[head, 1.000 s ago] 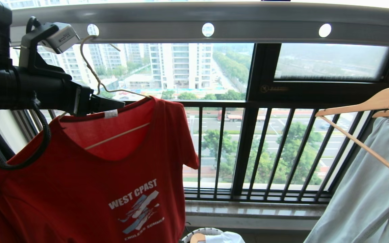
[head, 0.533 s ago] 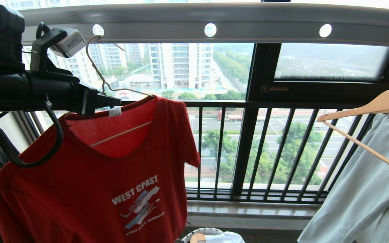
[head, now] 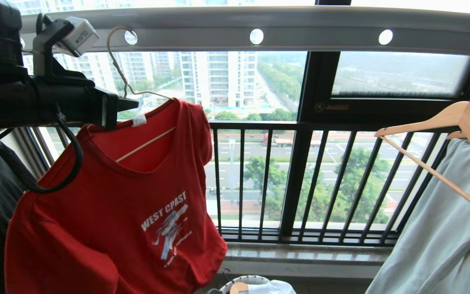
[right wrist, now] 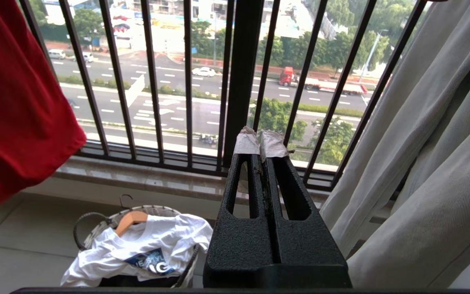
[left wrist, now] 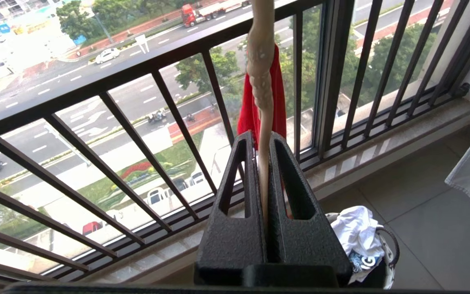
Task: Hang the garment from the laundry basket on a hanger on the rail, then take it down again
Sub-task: Take the clothes off the clothes rack
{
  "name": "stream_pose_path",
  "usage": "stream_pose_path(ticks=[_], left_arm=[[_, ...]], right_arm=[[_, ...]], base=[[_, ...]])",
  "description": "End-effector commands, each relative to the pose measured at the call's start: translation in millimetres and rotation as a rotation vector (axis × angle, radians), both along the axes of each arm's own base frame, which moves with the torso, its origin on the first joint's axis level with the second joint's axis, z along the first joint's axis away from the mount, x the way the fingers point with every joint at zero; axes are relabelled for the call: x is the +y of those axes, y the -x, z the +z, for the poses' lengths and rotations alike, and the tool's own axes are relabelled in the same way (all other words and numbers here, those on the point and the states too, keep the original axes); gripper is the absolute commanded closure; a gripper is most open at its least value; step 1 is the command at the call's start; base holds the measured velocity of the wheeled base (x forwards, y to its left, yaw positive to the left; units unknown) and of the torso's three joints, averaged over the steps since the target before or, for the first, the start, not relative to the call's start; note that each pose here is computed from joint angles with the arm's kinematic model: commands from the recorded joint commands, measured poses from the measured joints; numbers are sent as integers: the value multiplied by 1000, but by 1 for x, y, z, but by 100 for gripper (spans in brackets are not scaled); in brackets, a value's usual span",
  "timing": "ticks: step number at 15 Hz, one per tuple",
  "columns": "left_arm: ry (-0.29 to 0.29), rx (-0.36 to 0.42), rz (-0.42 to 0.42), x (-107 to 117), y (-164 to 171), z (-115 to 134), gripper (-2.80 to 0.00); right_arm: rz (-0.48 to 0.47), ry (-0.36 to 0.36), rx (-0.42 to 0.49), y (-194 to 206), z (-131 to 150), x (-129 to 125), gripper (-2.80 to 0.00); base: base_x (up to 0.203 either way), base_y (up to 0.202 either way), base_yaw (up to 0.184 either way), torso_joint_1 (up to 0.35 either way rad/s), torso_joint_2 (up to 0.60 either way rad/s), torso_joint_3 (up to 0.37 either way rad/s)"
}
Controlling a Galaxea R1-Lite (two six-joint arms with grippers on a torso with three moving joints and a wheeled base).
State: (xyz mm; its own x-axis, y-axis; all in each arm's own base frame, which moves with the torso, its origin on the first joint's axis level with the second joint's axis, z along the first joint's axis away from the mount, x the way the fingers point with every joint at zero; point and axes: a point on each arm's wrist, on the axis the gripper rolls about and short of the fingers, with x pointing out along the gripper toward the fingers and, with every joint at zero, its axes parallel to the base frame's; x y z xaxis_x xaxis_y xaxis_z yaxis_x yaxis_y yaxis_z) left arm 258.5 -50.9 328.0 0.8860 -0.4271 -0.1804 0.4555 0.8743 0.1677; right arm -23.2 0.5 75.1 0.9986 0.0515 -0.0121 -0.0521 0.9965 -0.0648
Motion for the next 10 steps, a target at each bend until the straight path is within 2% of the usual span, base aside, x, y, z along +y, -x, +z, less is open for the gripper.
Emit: stream_pose_path(ticks=[1, 6, 9, 10], left_arm=[[3, -21, -2, 1, 6, 5, 0], [6, -46, -4, 2, 17, 12, 0], [26, -83, -23, 0, 34, 25, 0], [36, -63, -37, -3, 43, 27, 0]], right_arm=[[1, 1, 2, 0, 0, 0, 0], [1, 1, 2, 0, 0, 0, 0], [2, 1, 1, 0, 0, 0, 0], [1, 1, 2, 0, 0, 0, 0]], base=[[0, 0, 0, 0, 0, 0], [0, 0, 0, 0, 0, 0], [0, 0, 0, 0, 0, 0], [0, 0, 0, 0, 0, 0]])
